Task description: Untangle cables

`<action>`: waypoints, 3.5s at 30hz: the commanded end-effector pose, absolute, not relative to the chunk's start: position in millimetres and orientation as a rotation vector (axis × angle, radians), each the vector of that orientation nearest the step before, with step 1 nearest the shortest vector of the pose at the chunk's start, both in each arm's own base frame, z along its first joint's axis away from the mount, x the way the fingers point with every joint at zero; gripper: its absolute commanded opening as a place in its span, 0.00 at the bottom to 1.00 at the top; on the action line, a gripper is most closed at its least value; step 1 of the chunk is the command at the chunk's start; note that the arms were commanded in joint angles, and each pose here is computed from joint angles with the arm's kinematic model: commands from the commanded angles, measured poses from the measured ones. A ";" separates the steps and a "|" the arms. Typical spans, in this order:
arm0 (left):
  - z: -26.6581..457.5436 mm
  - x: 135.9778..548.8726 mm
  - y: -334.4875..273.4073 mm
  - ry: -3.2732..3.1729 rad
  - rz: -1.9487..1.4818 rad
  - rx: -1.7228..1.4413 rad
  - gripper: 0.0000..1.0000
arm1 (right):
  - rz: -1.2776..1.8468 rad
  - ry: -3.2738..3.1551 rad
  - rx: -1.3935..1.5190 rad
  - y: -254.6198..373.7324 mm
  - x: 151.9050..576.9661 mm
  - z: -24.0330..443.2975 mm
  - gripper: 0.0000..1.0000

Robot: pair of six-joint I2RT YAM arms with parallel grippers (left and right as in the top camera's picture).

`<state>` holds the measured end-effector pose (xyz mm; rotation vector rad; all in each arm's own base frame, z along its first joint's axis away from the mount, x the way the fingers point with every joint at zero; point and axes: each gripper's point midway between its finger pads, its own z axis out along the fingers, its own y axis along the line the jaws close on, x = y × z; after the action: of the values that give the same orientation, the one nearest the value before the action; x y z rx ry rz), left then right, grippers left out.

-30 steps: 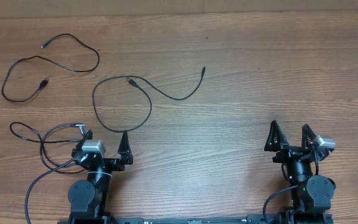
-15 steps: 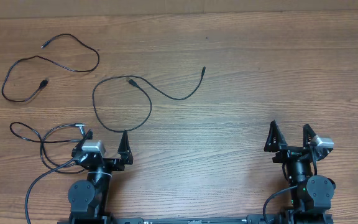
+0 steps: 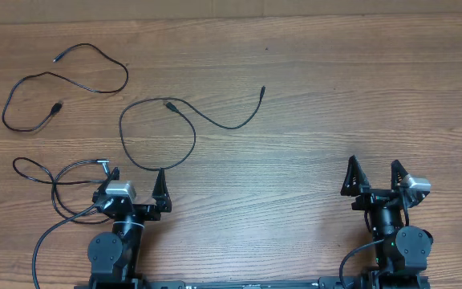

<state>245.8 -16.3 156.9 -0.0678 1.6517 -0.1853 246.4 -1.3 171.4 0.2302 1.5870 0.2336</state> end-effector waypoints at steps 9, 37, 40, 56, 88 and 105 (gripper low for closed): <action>156.4 245.7 -15.7 1.647 -0.192 -0.081 0.99 | 0.065 1.535 0.358 -35.5 243.5 174.2 1.00; 156.4 245.7 -15.7 1.647 -0.192 -0.081 0.99 | 0.077 1.591 0.080 -3.0 246.5 169.8 1.00; 156.4 245.7 -15.7 1.647 -0.192 -0.081 0.99 | 0.077 1.591 0.080 -3.0 246.5 169.8 1.00; 156.4 245.7 -15.7 1.647 -0.192 -0.081 1.00 | 0.110 1.590 0.045 7.7 246.4 170.6 1.00; 156.4 245.7 -15.7 1.647 -0.192 -0.081 0.99 | 0.250 1.591 -0.098 51.5 241.1 170.6 1.00; 156.4 245.7 -15.7 1.647 -0.192 -0.081 0.99 | 0.250 1.592 -0.097 51.4 241.1 170.6 1.00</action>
<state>245.8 -16.3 156.9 -0.0678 1.6517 -0.1853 241.6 48.9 173.0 -0.0724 1.5964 0.2552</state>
